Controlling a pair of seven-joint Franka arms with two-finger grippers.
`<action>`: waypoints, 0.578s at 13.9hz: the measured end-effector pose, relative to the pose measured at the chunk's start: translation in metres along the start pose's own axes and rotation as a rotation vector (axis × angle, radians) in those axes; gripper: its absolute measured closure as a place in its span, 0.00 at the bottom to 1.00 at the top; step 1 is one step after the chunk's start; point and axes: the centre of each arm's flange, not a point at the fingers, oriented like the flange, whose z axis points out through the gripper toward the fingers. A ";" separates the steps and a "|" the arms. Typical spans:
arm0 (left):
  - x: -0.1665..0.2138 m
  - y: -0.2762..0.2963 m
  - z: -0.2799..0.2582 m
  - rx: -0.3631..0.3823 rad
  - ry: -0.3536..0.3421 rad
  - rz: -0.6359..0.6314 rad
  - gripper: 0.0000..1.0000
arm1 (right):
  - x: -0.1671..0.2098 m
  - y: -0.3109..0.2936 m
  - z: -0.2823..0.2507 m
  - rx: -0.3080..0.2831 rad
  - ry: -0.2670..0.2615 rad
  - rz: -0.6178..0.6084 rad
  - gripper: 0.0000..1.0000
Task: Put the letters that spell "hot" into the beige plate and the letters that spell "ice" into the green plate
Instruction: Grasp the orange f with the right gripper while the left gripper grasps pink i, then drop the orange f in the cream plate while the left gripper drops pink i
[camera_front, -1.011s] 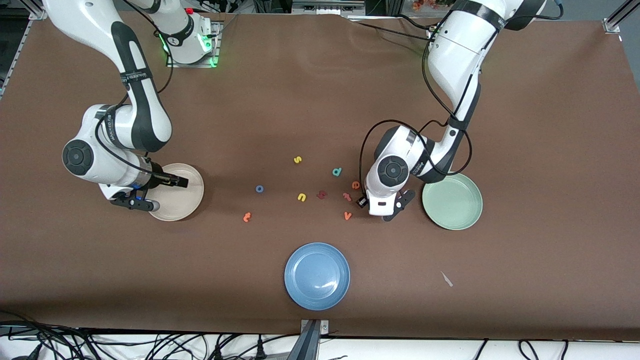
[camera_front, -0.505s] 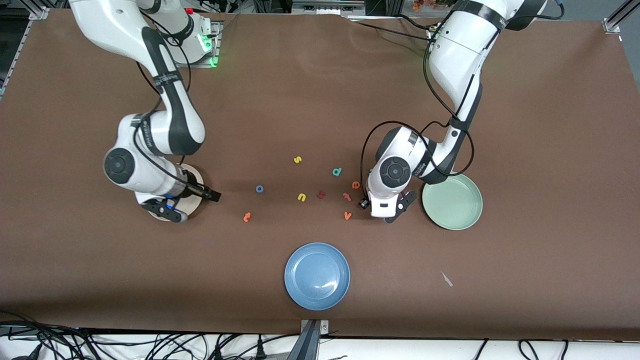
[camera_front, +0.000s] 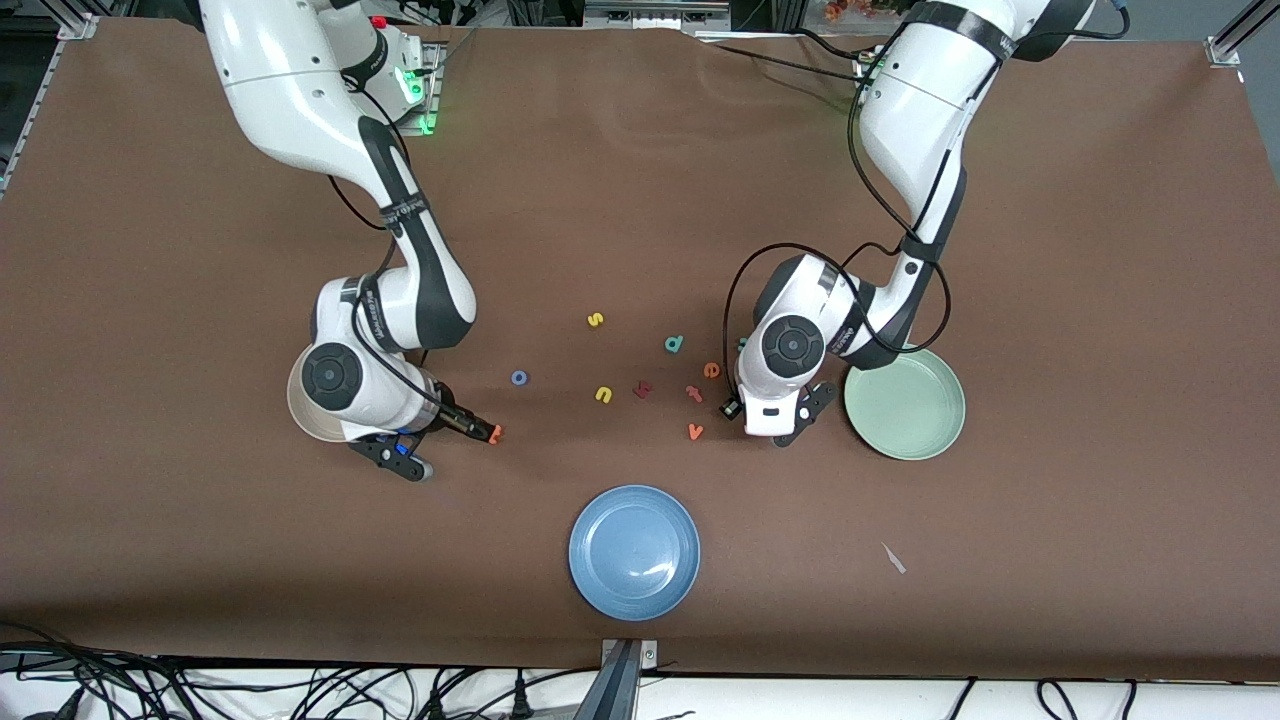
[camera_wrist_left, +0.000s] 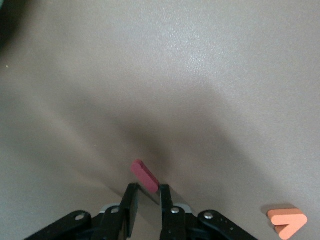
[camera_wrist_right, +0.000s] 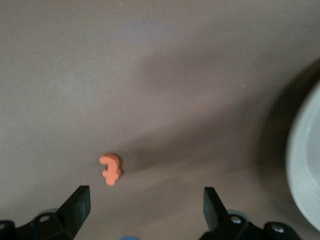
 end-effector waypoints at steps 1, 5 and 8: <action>0.000 0.000 0.000 0.000 0.000 -0.001 0.76 | 0.001 -0.005 0.005 0.003 0.009 0.004 0.00; 0.012 -0.002 -0.002 0.000 0.012 -0.016 0.77 | 0.000 -0.024 0.017 0.008 0.026 0.000 0.00; 0.021 -0.005 -0.002 0.001 0.022 -0.029 0.78 | 0.000 -0.028 0.025 0.005 0.029 0.000 0.04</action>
